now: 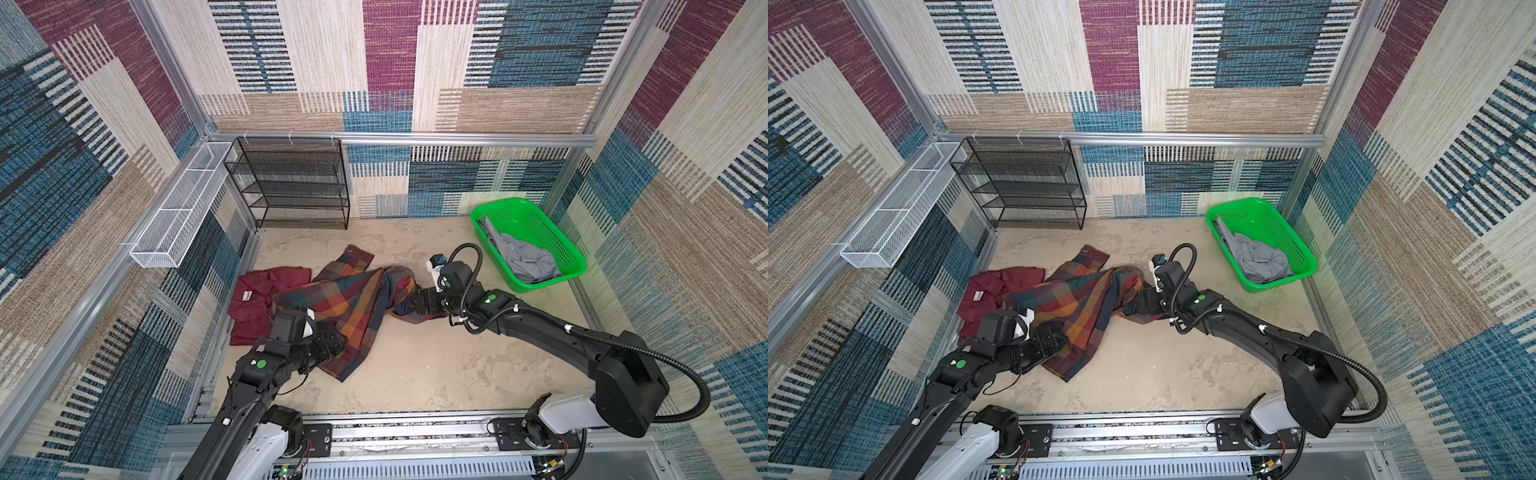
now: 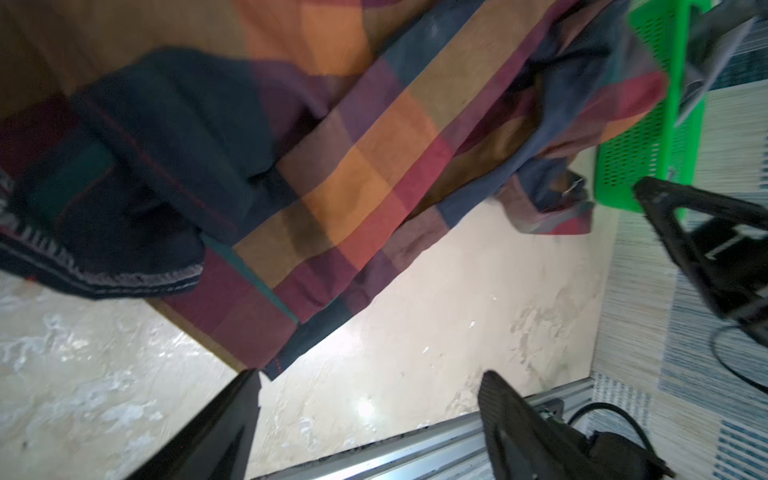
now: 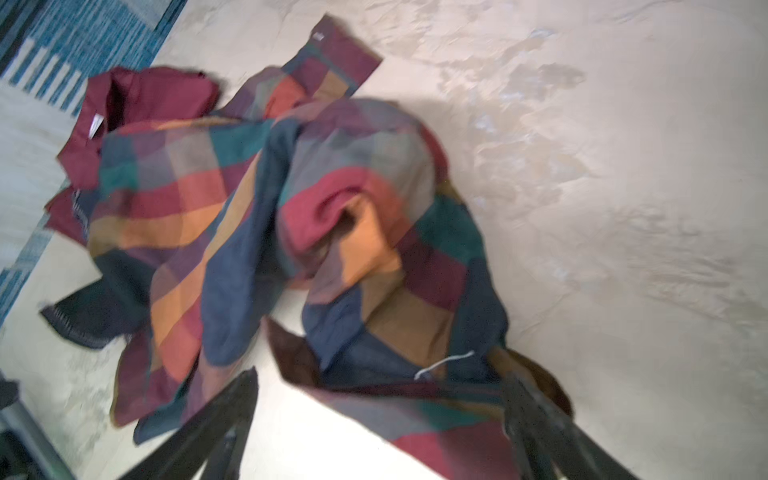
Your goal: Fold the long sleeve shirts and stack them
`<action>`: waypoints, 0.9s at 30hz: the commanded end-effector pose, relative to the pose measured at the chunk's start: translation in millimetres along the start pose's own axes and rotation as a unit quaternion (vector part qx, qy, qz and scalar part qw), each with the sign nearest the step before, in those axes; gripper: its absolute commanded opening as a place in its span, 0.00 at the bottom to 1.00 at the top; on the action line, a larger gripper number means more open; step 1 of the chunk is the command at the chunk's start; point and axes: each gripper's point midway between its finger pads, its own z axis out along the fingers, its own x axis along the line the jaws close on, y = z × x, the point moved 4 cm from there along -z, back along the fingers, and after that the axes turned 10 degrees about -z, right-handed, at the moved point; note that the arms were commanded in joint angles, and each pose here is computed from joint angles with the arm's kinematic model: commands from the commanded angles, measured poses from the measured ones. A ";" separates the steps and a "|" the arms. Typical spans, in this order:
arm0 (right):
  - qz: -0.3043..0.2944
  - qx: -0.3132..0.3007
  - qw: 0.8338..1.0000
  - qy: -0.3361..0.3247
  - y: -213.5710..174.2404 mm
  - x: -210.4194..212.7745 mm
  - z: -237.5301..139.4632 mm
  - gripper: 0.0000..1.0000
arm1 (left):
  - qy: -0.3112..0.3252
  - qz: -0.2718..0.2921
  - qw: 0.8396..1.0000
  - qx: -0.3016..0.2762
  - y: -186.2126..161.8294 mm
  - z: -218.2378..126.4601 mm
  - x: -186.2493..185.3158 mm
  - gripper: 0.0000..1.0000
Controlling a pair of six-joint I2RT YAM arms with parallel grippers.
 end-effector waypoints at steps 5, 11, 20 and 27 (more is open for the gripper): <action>-0.050 -0.011 0.998 -0.022 -12.3 13.6 2.7 0.93 | 0.103 -0.039 0.994 0.006 -24.7 23.4 42.8 0.81; -0.079 -0.003 0.996 -0.048 -19.7 18.3 11.9 0.92 | 0.164 -0.015 0.986 -0.011 -26.9 32.5 52.1 0.77; -0.101 -0.008 0.994 -0.040 -18.6 27.0 11.2 0.92 | 0.195 -0.017 0.979 -0.052 -17.3 44.0 64.2 0.71; -0.100 -0.037 0.994 0.004 -7.3 44.4 -9.0 0.92 | 0.171 -0.021 0.984 -0.052 -12.4 61.7 51.4 0.51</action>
